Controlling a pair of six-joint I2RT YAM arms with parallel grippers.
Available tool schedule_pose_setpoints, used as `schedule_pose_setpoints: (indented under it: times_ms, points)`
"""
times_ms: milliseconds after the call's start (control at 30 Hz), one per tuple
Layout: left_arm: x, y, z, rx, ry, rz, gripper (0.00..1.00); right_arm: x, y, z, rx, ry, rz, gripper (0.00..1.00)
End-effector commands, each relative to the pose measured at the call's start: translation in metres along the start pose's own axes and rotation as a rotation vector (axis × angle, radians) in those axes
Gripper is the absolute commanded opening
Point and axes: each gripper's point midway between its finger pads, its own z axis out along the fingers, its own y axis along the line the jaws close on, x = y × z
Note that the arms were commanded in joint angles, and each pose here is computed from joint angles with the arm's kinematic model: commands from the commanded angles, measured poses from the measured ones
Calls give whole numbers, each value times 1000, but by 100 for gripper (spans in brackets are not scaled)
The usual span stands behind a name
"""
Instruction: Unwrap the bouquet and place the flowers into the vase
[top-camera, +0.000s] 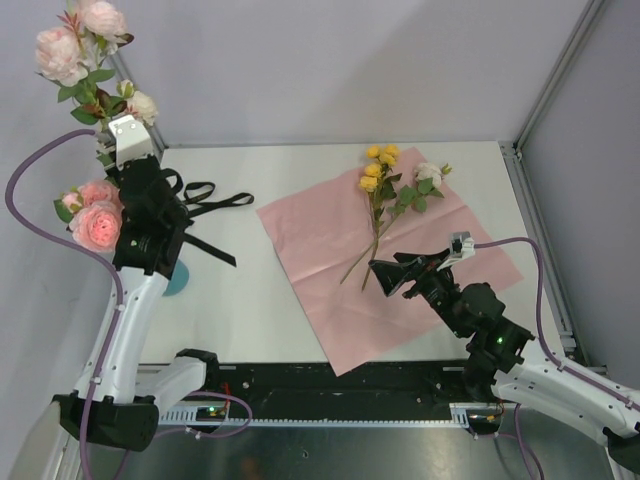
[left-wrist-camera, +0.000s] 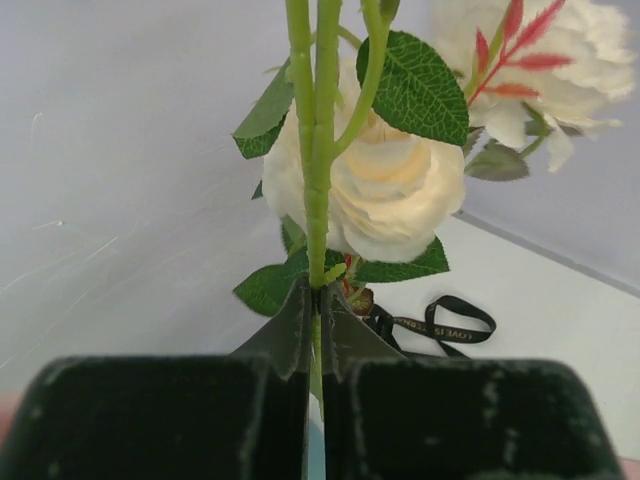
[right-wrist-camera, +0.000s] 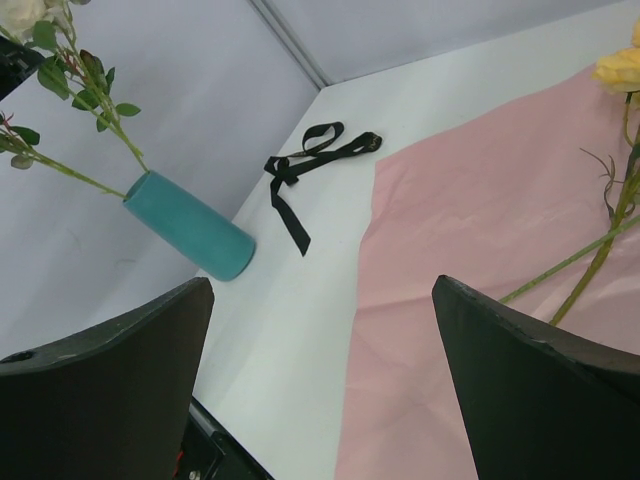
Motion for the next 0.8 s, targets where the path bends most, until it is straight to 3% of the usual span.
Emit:
schedule_pose_setpoints:
  times_ms: [0,567,633,767]
  points:
    - [-1,21,-5,-82,-6,18,0,-10,5,1,-16,-33,5,99]
    - [49,29,-2,-130,67,86,0,-10,4,-1,-14,-32,4,99]
    - [56,30,-2,-137,77,91,4,-10,4,-2,-13,-30,3,99]
    - [61,32,-4,-138,79,83,31,-9,3,-2,-11,-27,3,99]
